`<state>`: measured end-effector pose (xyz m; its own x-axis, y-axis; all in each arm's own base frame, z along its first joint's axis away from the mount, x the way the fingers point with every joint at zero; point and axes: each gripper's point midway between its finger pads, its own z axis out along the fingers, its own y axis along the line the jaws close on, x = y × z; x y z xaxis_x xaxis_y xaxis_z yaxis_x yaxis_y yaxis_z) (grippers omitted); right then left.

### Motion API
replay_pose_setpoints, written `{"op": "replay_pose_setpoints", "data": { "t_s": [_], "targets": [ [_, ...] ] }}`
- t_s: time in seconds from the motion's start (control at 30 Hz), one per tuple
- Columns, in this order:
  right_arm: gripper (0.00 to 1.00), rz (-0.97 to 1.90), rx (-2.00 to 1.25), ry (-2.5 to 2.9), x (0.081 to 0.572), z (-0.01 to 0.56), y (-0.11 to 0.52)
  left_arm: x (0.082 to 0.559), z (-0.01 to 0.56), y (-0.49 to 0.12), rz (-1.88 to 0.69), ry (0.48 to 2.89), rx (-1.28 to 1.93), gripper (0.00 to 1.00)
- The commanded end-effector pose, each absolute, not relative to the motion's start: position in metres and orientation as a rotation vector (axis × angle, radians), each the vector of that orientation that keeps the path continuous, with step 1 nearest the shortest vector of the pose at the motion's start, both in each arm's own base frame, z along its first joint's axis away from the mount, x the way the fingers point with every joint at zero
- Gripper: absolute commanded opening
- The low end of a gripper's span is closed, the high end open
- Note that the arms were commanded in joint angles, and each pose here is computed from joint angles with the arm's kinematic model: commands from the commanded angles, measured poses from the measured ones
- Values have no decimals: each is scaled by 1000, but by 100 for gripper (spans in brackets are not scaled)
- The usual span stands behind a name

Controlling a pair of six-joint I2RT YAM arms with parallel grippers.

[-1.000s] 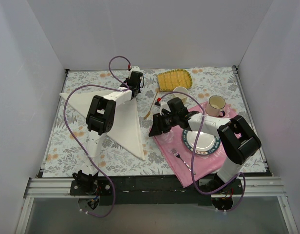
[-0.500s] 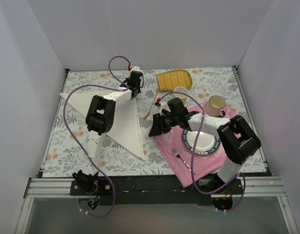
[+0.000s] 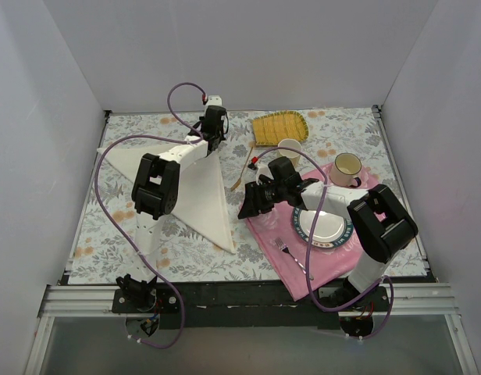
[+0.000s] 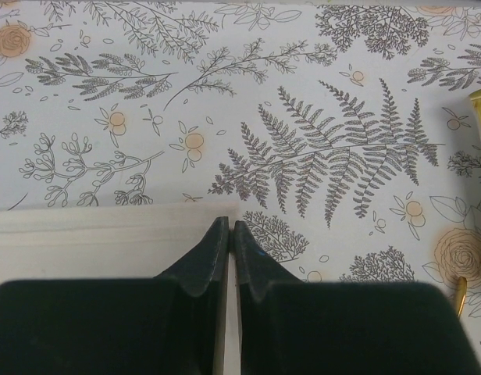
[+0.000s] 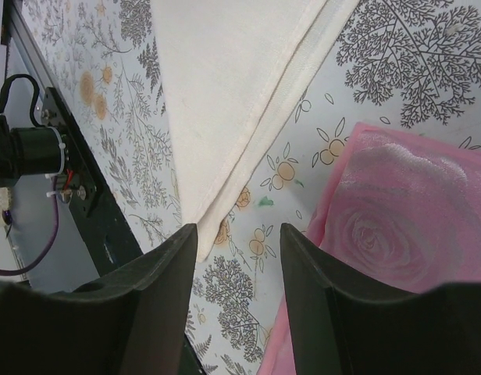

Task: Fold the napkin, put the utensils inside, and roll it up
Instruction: Fold the napkin

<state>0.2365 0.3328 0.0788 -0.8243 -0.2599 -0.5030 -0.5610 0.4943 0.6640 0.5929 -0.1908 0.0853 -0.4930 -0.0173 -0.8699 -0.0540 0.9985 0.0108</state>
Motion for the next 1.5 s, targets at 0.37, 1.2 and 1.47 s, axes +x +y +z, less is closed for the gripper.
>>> {"op": "replay_pose_setpoints", "data": {
  "t_s": [0.37,1.2,1.47],
  "targets": [
    [55,1286,-699,2392,234,77,336,602,115,-196,-65,2047,-54,1],
    [55,1271,-702,2392,234,75,335,602,82,-202,-153,2139,-23,25],
    [55,1281,-701,2389,235,75,336,603,57,-194,-55,2190,-26,31]
  ]
}}
